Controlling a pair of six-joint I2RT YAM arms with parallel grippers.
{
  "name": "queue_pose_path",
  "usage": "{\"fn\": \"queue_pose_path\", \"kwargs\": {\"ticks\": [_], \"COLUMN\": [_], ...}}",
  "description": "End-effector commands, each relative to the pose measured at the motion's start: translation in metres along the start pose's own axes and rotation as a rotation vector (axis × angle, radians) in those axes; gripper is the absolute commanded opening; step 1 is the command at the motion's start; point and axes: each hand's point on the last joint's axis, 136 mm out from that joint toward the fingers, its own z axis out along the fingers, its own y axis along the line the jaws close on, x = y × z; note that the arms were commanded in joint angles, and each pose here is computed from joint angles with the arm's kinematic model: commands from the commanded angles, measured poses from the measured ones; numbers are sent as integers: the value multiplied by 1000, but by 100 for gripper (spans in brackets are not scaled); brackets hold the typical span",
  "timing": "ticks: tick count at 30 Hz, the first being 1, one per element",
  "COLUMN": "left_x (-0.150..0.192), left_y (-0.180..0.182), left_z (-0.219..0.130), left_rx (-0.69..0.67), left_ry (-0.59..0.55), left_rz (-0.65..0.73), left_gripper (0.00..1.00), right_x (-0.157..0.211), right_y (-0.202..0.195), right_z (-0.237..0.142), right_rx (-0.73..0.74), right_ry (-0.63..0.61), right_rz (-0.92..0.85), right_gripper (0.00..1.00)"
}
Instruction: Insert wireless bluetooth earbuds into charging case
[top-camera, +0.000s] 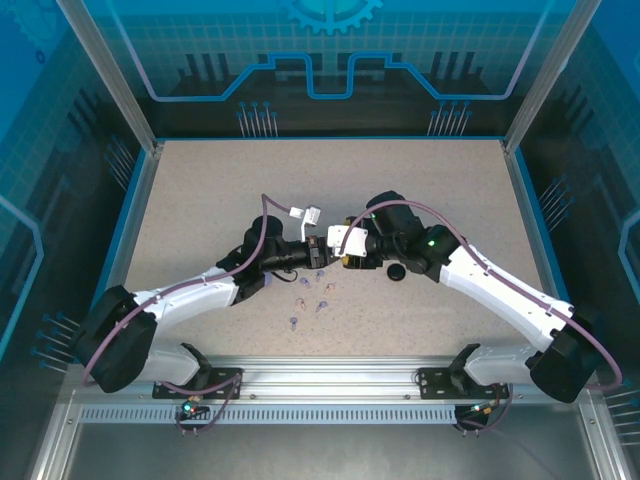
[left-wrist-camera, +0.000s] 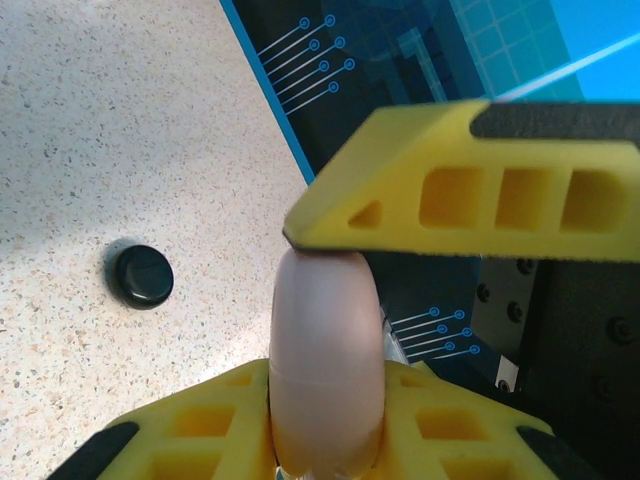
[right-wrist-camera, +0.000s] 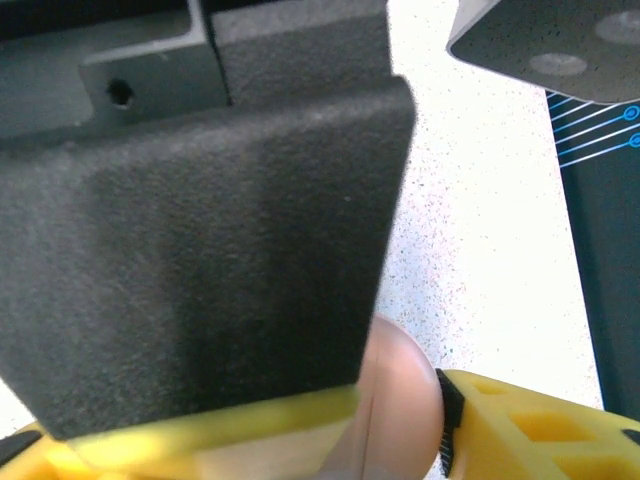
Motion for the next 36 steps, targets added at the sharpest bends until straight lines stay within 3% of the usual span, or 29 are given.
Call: {"fn": "queue_pose_path", "kwargs": {"ticks": [1,8,12,20,26,36], "left_x": [-7,-12,-13,-6,9,15], "left_y": [-26,-34,-43,-67,-72,-81], "left_z": [-4,-21,-33,-58,-60,-55], "left_rx": [55,29,34,90,106,150], "left_ry": [-18,-67,-103,-199,-216,-207], "left_rz": [84,214,385,827,1091,1139], "left_gripper": [23,17,15,5,0,0], "right_x": [-8,-14,-26,-55,-70,-73], "right_y": [-11,-5,-1,-2,-9,0], "right_z": [-8,-39,-66,-107,-117,-99], "right_rx": [17,-9,-6,-14,-17,-33], "right_ry": [-19,-118,-235,-458,-550,-507], "right_rz": [53,166,234,369,424,364], "right_gripper": [65,86,100,100,100,100]}}
